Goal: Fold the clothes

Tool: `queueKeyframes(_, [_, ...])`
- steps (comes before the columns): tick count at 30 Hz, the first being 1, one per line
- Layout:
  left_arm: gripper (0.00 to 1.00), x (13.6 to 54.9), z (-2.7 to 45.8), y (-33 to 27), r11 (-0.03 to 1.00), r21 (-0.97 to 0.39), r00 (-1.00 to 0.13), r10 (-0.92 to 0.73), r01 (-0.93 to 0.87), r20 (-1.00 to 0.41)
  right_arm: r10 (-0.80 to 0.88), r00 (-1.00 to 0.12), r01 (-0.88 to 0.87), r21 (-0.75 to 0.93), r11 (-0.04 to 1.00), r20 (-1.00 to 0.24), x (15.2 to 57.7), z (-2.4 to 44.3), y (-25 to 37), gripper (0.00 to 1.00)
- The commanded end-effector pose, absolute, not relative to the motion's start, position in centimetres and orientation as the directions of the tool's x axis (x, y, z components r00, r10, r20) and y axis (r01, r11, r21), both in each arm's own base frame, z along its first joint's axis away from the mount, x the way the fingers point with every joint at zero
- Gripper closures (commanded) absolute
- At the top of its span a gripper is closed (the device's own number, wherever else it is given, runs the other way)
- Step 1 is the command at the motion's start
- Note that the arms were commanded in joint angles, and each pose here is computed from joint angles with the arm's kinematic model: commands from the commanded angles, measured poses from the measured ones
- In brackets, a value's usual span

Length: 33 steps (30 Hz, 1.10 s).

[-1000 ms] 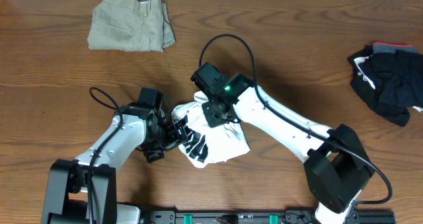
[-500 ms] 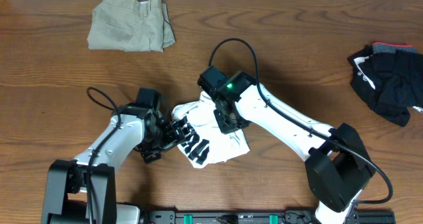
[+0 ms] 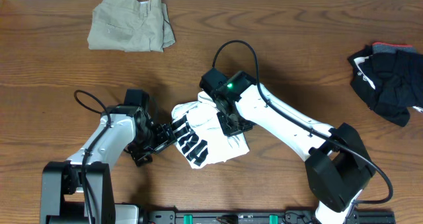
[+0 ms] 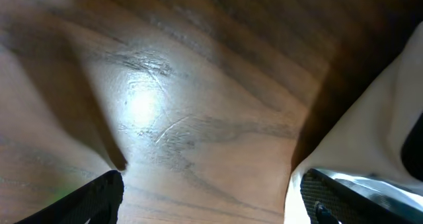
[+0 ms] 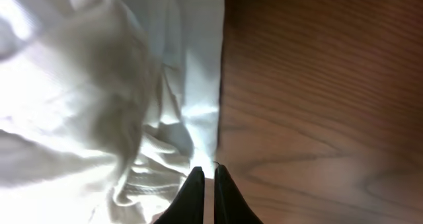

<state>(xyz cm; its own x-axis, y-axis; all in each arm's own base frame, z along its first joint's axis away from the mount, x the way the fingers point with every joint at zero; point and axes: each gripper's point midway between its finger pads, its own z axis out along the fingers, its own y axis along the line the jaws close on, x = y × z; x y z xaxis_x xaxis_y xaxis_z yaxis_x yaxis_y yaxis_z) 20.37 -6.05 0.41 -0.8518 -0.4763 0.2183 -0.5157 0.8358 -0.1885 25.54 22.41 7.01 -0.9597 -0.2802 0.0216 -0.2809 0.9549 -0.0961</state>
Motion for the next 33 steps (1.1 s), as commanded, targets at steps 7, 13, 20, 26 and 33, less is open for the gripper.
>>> queueKeyframes(7, [0.17,22.3,4.9,-8.2,0.827,-0.393,-0.914,-0.391,-0.402,0.112,-0.245,-0.954,-0.262,0.082,0.962,-0.172,28.2,12.4,25.5,0.22])
queueKeyframes(13, [0.17,22.0,8.3,-10.8,0.803,-0.511,-0.942,-0.334,-0.308,0.043,-0.248,-0.943,-0.284,0.15,0.947,-0.222,29.4,12.6,27.3,0.17])
queueKeyframes(20, [0.16,21.8,7.4,-13.3,0.809,-0.508,-0.951,-0.299,-0.296,0.079,-0.223,-0.945,-0.27,0.187,0.945,-0.238,29.9,12.3,28.3,0.21])
queueKeyframes(26, [0.16,21.8,5.6,-15.0,0.822,-0.491,-0.957,-0.265,-0.289,0.12,-0.194,-0.963,-0.226,0.168,0.96,-0.189,29.4,10.6,27.5,0.22])
queueKeyframes(33, [0.16,21.8,3.5,-15.1,0.835,-0.453,-0.95,-0.267,-0.313,0.163,-0.139,-0.981,-0.16,0.152,0.975,-0.136,28.8,8.7,27.0,0.25])
